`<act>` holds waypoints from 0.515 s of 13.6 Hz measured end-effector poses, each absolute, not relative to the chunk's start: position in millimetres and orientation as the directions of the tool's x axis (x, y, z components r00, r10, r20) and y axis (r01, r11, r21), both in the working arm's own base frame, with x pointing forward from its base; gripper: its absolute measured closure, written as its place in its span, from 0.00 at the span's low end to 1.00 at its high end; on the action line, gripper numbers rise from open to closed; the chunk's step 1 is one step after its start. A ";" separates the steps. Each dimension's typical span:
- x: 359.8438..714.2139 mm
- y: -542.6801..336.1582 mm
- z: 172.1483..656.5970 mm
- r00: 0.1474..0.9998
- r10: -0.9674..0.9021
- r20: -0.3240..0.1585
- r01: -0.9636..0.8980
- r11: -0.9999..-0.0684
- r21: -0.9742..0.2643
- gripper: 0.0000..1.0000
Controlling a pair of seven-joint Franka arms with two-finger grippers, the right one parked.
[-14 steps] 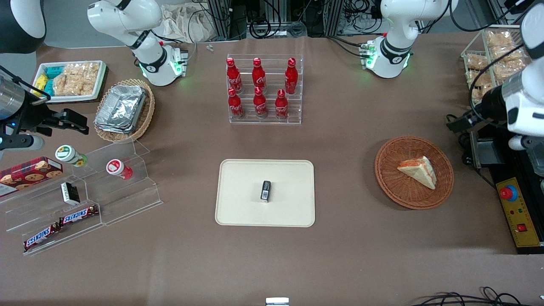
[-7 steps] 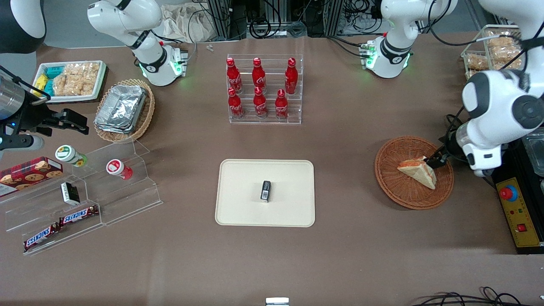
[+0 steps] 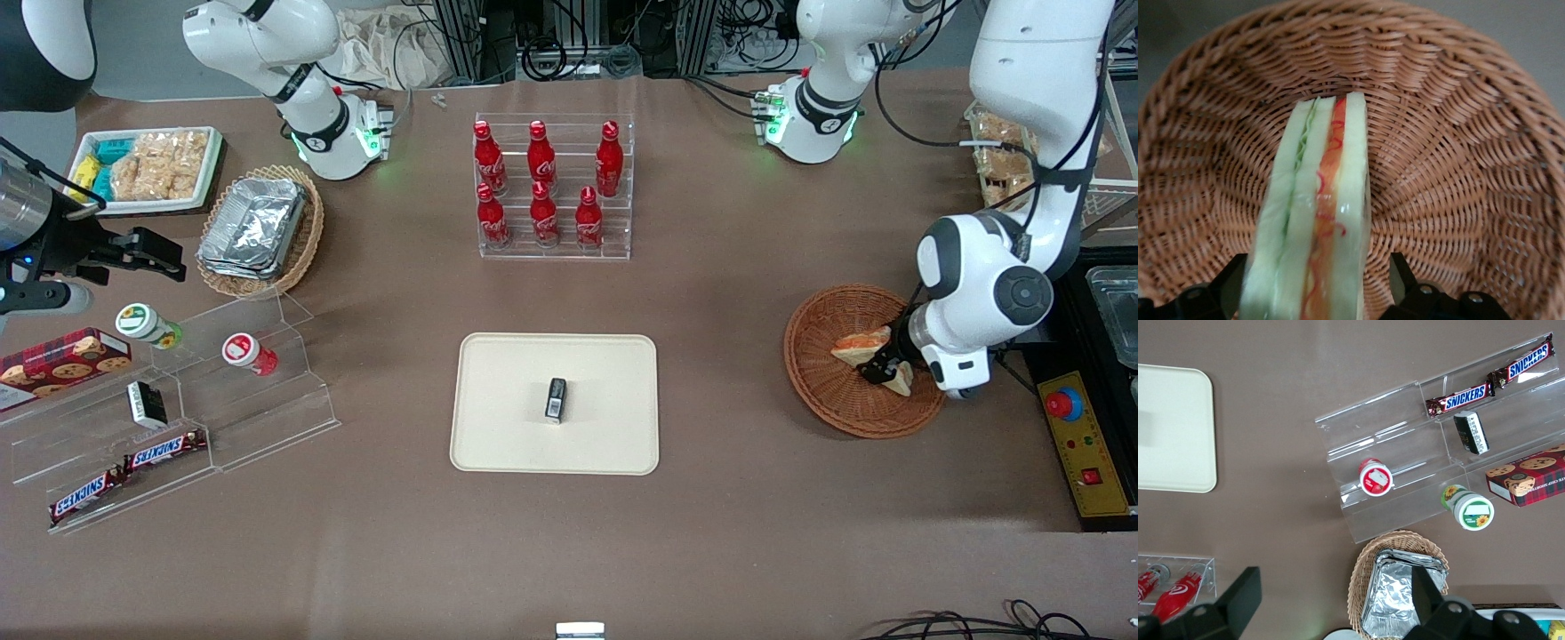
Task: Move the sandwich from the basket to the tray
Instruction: 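Lower the left gripper and close it on the sandwich wedge, then lift the sandwich and carry it with the left gripper to the tray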
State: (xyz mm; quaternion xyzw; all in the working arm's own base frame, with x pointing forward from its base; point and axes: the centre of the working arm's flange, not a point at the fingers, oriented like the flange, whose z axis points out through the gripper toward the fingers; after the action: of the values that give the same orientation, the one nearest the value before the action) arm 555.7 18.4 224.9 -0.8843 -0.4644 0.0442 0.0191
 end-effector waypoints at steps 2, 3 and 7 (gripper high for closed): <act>555.9 19.4 223.8 0.559 0.827 -0.060 0.824 -0.562 -0.075 0.28; 557.0 20.3 228.5 0.558 0.828 -0.056 0.825 -0.560 -0.070 0.38; 559.0 11.3 296.6 0.575 0.814 -0.082 0.807 -0.581 -0.107 0.62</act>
State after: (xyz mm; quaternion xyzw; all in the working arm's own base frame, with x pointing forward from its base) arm 559.0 11.3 296.6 -0.8870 -0.4569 0.0612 0.0288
